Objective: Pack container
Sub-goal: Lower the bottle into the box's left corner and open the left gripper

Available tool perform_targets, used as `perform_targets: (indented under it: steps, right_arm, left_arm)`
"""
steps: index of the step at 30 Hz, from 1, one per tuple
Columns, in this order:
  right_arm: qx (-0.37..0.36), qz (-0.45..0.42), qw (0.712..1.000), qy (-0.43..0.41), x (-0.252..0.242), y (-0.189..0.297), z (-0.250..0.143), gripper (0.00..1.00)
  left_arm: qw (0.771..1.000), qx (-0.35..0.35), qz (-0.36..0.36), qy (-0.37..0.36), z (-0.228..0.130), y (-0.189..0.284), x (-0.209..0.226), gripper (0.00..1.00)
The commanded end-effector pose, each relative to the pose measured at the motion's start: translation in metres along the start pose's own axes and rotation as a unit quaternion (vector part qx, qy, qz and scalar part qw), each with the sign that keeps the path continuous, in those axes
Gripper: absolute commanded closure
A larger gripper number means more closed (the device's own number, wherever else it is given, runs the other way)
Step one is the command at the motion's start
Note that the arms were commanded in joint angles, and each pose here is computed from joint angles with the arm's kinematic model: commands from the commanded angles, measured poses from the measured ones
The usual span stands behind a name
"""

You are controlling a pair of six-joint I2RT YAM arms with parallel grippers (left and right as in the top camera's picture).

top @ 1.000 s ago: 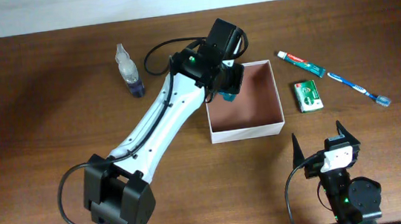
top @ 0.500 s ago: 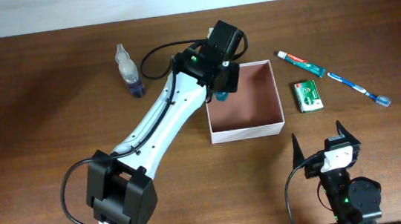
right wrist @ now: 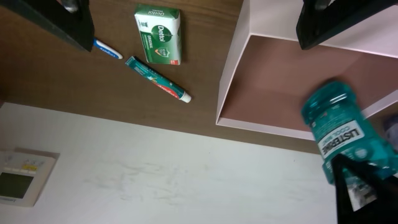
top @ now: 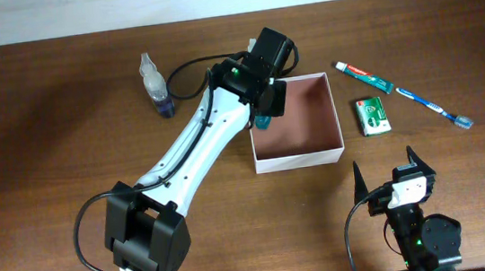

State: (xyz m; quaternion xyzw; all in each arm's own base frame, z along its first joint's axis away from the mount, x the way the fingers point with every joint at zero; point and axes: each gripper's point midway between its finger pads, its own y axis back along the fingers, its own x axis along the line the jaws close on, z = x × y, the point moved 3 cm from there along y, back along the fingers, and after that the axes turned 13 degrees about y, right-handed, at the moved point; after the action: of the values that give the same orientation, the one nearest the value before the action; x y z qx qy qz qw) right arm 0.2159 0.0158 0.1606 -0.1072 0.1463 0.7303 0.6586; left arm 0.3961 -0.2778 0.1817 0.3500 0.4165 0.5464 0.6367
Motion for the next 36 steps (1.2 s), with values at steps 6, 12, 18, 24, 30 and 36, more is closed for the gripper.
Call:
perform_targets:
  steps: [6,12,18,24,30,36]
  right_arm:
    - [0.0,0.0,1.0,0.0,0.001,0.0,-0.001,0.01]
    - [0.0,0.0,1.0,0.0,0.001,0.0,-0.001,0.01]
    - [0.0,0.0,1.0,0.0,0.001,0.0,-0.001,0.01]
    - [0.0,0.0,1.0,0.0,0.001,0.0,-0.001,0.01]
    - [0.0,0.0,1.0,0.0,0.001,0.0,-0.001,0.01]
    - [0.0,0.0,1.0,0.0,0.001,0.0,-0.001,0.01]
  left_arm:
    - [1.0,-0.014,0.004,0.015,0.008,0.001,-0.001,0.65]
    - [1.0,-0.006,0.009,0.014,0.005,-0.01,-0.001,0.65]
    - [1.0,0.005,0.017,0.012,0.001,-0.024,0.0,0.64]
    - [0.999,-0.012,0.031,0.013,0.007,-0.023,0.003,0.64]
    - [0.999,-0.019,0.039,0.013,0.009,-0.023,0.006,0.64]
    - [0.999,-0.024,0.036,0.014,0.011,-0.023,0.004,0.64]
